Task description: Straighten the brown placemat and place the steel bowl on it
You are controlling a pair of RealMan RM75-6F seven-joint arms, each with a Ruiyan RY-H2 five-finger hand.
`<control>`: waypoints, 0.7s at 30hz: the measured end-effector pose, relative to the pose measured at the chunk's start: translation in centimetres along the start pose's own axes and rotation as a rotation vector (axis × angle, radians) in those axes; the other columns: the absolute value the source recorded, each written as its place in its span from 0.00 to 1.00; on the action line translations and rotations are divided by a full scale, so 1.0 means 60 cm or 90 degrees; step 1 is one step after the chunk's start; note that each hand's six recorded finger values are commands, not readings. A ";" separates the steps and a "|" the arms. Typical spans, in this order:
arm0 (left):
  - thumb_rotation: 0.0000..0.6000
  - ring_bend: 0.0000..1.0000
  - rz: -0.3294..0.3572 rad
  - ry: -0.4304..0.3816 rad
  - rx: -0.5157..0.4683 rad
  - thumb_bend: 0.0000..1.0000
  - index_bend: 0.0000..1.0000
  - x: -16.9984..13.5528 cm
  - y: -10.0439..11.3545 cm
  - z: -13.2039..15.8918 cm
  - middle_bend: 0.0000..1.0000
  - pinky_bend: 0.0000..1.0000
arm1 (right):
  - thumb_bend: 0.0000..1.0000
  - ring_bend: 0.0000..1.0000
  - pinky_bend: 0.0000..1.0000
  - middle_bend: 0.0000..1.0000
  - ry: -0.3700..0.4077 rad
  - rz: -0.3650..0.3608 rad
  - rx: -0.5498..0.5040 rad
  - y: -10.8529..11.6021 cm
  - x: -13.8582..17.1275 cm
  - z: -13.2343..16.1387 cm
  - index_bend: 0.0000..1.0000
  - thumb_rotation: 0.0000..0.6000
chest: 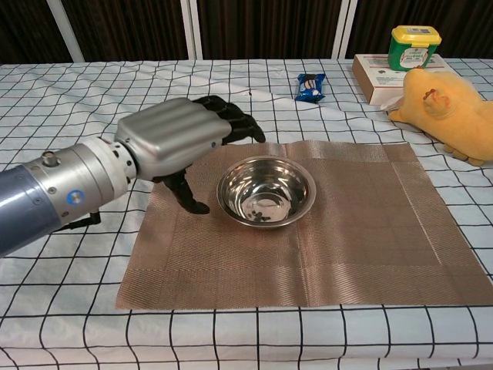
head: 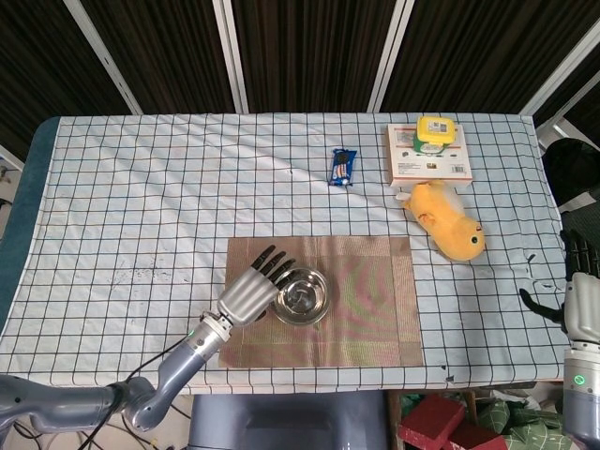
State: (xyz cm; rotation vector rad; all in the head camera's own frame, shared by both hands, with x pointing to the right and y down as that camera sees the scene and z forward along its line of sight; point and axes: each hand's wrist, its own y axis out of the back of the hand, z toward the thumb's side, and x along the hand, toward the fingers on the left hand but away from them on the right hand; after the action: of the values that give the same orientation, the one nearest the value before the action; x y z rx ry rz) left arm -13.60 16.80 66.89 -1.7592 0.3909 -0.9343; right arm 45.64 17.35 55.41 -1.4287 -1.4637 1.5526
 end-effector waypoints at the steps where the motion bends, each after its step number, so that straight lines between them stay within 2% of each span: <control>1: 1.00 0.04 0.004 0.010 -0.005 0.00 0.14 -0.005 0.005 -0.007 0.09 0.05 | 0.16 0.00 0.16 0.00 0.001 0.000 0.002 0.000 0.000 0.000 0.00 1.00; 5: 1.00 0.04 0.026 0.062 -0.022 0.00 0.11 -0.033 0.030 -0.046 0.09 0.05 | 0.16 0.00 0.16 0.00 0.006 0.002 0.013 -0.003 0.002 0.002 0.00 1.00; 11: 1.00 0.00 0.042 0.153 -0.023 0.00 0.04 -0.106 0.058 -0.138 0.03 0.02 | 0.14 0.00 0.16 0.00 0.016 -0.003 0.027 -0.004 0.003 0.006 0.00 1.00; 15: 1.00 0.00 0.034 0.225 -0.011 0.00 0.00 -0.182 0.070 -0.209 0.00 0.00 | 0.10 0.00 0.16 0.00 0.025 -0.005 0.043 -0.005 0.004 0.008 0.00 1.00; 21: 1.00 0.00 0.033 0.338 -0.036 0.00 0.00 -0.305 0.076 -0.278 0.00 0.00 | 0.05 0.00 0.16 0.00 0.042 -0.007 0.060 -0.007 0.006 0.013 0.00 1.00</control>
State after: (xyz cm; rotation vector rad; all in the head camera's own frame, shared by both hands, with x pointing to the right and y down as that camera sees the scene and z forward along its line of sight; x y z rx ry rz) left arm -37.05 16.16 57.70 -1.5248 0.8036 -1.3614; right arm 44.69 17.53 55.54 -1.4016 -1.3399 1.5315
